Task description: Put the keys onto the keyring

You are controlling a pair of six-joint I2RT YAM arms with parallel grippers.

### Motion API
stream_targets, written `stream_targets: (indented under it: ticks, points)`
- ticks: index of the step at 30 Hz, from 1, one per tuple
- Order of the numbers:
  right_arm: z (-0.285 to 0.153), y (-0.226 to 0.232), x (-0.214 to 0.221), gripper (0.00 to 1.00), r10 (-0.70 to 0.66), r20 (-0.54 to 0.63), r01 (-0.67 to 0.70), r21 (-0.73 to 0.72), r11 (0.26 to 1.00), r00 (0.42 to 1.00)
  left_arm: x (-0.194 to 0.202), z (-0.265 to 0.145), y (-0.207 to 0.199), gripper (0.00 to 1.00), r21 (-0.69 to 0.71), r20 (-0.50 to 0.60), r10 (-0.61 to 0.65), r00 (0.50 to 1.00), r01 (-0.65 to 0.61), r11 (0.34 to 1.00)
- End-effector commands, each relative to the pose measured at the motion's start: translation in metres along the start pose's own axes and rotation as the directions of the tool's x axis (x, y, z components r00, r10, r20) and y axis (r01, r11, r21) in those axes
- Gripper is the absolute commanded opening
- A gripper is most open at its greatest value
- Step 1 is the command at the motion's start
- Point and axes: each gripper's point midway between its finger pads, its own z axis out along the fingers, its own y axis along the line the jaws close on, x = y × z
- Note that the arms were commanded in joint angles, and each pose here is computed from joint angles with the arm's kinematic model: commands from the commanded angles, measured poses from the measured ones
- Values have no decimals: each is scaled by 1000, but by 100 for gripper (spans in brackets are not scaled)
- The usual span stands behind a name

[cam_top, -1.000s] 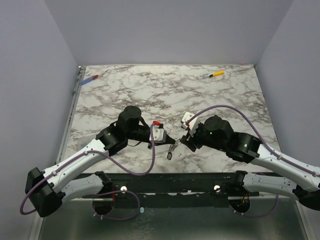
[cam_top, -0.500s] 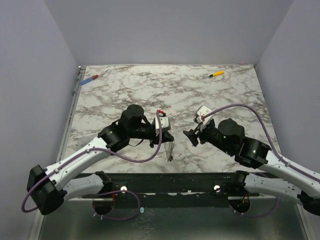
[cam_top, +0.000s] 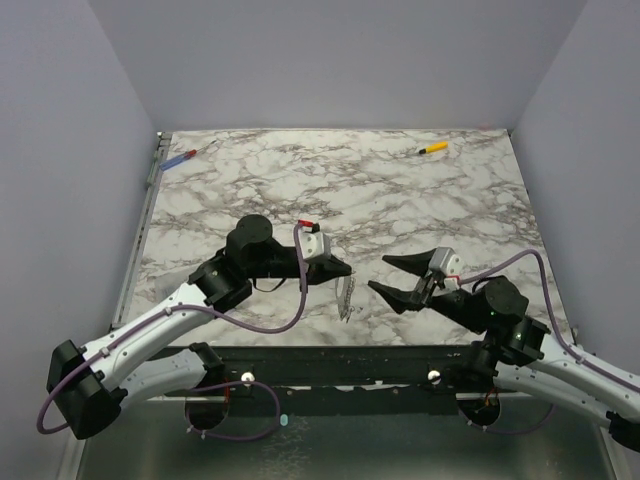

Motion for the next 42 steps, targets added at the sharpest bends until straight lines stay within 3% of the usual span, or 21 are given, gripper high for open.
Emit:
stream_targets:
  ticks: [1,6,11,17,35,42]
  points:
    - [3,39,-24,61,-13,116,40,-228,973,993,-39,-7,-18,0,67,159,105,982,-116,991]
    - [8,54,-20,57,-23,109,56,-310,949,994,-49,-11,-34,0,143,214,130,968,-163,976]
    - [13,55,-26,56,-34,133,75,-319,945,991,-57,-17,-47,0,185,263,162,951,-215,959]
    - [15,56,-31,47,-44,151,91,-322,942,988,-65,-22,-55,0,203,300,175,938,-242,949]
    - [20,57,-40,25,-44,193,106,-325,940,980,-69,-25,-59,0,212,324,177,929,-253,944]
    - [19,56,-47,24,-34,207,101,-323,941,978,-70,-25,-58,0,205,328,176,928,-252,946]
